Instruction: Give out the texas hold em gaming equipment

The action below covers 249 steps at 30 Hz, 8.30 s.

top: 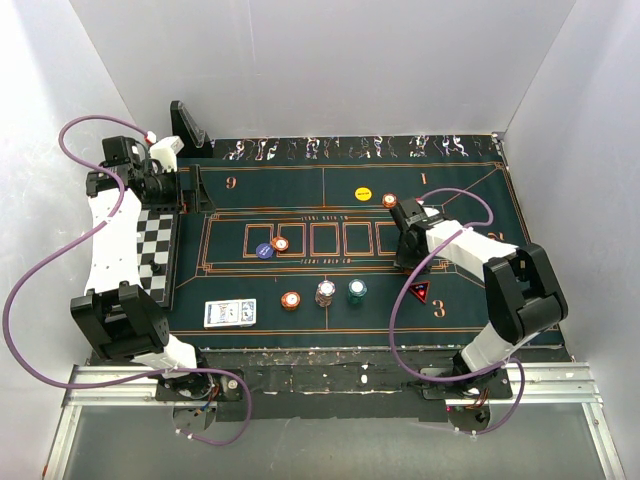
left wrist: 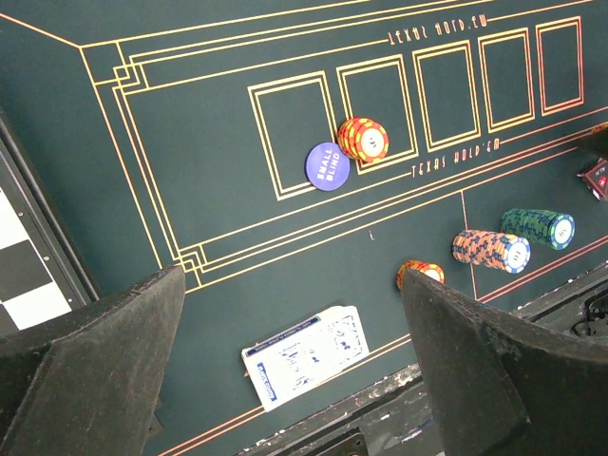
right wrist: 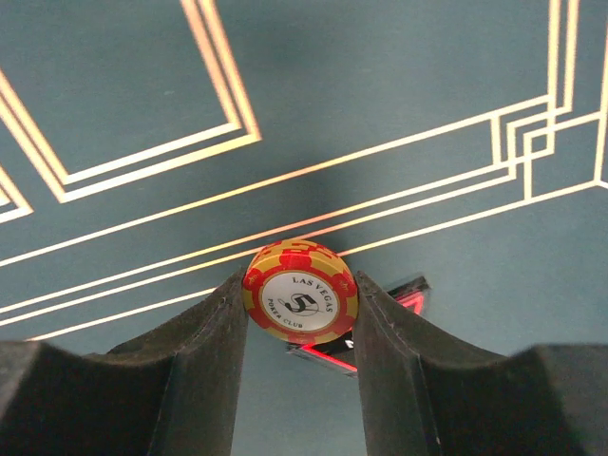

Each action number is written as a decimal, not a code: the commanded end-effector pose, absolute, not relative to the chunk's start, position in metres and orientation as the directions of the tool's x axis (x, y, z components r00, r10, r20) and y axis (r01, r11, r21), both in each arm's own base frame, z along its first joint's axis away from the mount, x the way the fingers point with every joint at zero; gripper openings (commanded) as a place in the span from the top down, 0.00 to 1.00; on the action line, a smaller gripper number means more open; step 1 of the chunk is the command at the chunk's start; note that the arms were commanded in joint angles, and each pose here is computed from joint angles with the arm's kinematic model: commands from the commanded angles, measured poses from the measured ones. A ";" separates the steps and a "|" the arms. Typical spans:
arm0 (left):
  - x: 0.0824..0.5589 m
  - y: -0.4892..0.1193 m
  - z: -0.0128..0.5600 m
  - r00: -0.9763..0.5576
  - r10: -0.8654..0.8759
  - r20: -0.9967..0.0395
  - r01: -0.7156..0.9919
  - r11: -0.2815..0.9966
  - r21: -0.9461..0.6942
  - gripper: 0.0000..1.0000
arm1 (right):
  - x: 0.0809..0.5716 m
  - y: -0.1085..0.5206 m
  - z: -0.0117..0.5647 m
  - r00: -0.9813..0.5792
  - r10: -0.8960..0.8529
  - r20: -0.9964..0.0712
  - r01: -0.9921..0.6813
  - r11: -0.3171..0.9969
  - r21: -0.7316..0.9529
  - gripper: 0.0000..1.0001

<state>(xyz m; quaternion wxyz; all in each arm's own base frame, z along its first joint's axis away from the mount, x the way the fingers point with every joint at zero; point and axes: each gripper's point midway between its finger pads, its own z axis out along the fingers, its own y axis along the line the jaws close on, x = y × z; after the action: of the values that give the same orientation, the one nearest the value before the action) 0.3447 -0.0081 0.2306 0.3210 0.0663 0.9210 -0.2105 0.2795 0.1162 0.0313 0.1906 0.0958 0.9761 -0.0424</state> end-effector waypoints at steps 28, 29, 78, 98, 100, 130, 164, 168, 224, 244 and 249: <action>0.340 -0.013 0.237 -0.762 -0.004 -0.647 0.294 0.889 -0.352 0.02 | 0.297 0.129 0.127 -0.801 0.204 -0.564 0.202 0.977 0.067 0.14; 0.340 -0.013 0.236 -0.764 -0.004 -0.645 0.293 0.889 -0.353 0.02 | 0.296 0.146 0.137 -0.800 0.161 -0.578 0.137 0.987 0.085 0.13; 0.341 -0.012 0.240 -0.755 -0.017 -0.655 0.286 0.891 -0.353 0.02 | 0.202 0.340 0.071 -0.800 -0.475 -0.366 -0.544 0.832 0.109 0.39; 0.340 -0.012 0.233 -0.764 -0.017 -0.645 0.284 0.889 -0.360 0.02 | 0.214 0.344 0.125 -0.781 -0.448 -0.435 -0.533 0.841 0.092 0.75; 0.340 -0.011 0.232 -0.765 -0.018 -0.644 0.282 0.890 -0.360 0.02 | 0.217 0.346 0.131 -0.779 -0.447 -0.440 -0.534 0.841 0.091 0.76; 0.343 -0.009 0.205 -0.790 -0.009 -0.613 0.288 0.877 -0.385 0.02 | 0.388 0.406 0.079 -0.842 -0.279 -0.461 -0.391 0.905 0.167 0.86; 0.345 -0.007 0.208 -0.786 -0.017 -0.618 0.284 0.878 -0.386 0.02 | 0.384 0.418 0.079 -0.853 -0.263 -0.451 -0.398 0.887 0.234 0.18; 0.344 -0.005 0.214 -0.778 -0.014 -0.628 0.286 0.882 -0.374 0.02 | 0.384 0.408 0.125 -0.812 -0.238 -0.534 -0.410 0.883 0.229 0.16; 0.340 -0.008 0.236 -0.756 -0.037 -0.653 0.282 0.882 -0.376 0.02 | 0.196 0.340 0.050 -0.753 -0.569 -0.329 -0.624 0.776 0.086 0.41; 0.340 -0.007 0.234 -0.757 -0.030 -0.653 0.285 0.884 -0.371 0.02 | 0.207 0.339 0.088 -0.741 -0.543 -0.396 -0.612 0.789 0.063 0.62; 0.338 -0.007 0.232 -0.758 -0.027 -0.652 0.284 0.886 -0.367 0.02 | 0.216 0.335 0.102 -0.739 -0.526 -0.421 -0.602 0.796 0.061 0.64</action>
<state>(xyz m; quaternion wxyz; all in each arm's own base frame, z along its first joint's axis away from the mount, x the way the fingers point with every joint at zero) 0.3401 -0.0064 0.2119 0.3108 0.0574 0.9192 -0.2350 0.2004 0.3310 0.0582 0.1466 -0.3142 0.9348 0.0764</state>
